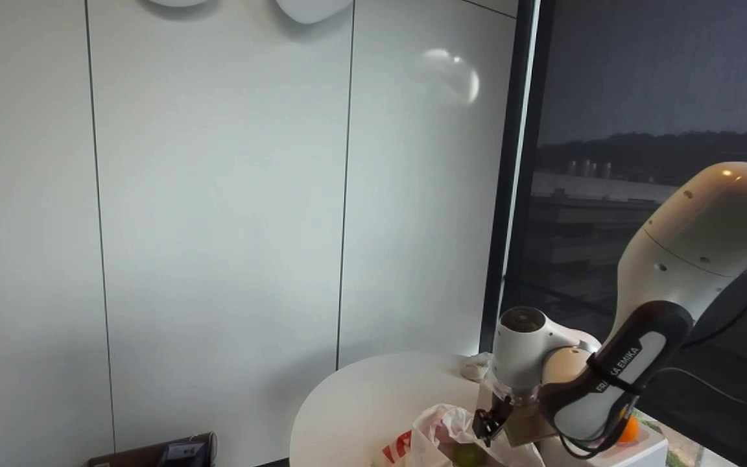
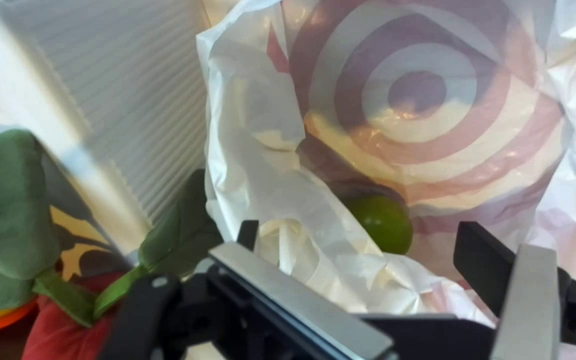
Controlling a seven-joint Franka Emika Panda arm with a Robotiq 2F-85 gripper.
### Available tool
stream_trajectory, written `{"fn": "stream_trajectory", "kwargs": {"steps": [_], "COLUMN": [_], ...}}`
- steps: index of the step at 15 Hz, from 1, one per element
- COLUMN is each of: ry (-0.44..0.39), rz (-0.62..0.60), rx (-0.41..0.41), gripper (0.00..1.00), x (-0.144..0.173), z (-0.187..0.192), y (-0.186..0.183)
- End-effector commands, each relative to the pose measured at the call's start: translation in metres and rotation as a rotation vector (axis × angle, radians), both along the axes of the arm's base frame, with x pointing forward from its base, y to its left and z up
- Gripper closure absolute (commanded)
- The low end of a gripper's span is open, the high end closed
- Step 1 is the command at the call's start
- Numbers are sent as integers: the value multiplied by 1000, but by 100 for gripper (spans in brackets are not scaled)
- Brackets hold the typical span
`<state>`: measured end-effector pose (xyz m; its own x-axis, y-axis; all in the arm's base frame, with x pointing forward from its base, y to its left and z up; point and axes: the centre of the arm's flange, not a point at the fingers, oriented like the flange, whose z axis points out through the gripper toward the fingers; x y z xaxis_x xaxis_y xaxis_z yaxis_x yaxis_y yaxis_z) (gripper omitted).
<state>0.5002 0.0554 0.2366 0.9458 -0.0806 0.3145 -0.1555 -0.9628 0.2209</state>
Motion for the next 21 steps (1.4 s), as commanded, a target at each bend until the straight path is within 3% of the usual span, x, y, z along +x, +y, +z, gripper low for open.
{"fn": "stream_trajectory", "kwargs": {"steps": [1,5,12,17,21], "ry": [86,103,7,20,-7], "rz": [42,15,-162,-349,-403], "rx": [58,97,233,332,364], "gripper": [0,0,0,0,0], "x": [15,38,111,131,138], "z": [-30,-67,-92,-119,-127], "y": [10,11,-3,-17,-16]}}
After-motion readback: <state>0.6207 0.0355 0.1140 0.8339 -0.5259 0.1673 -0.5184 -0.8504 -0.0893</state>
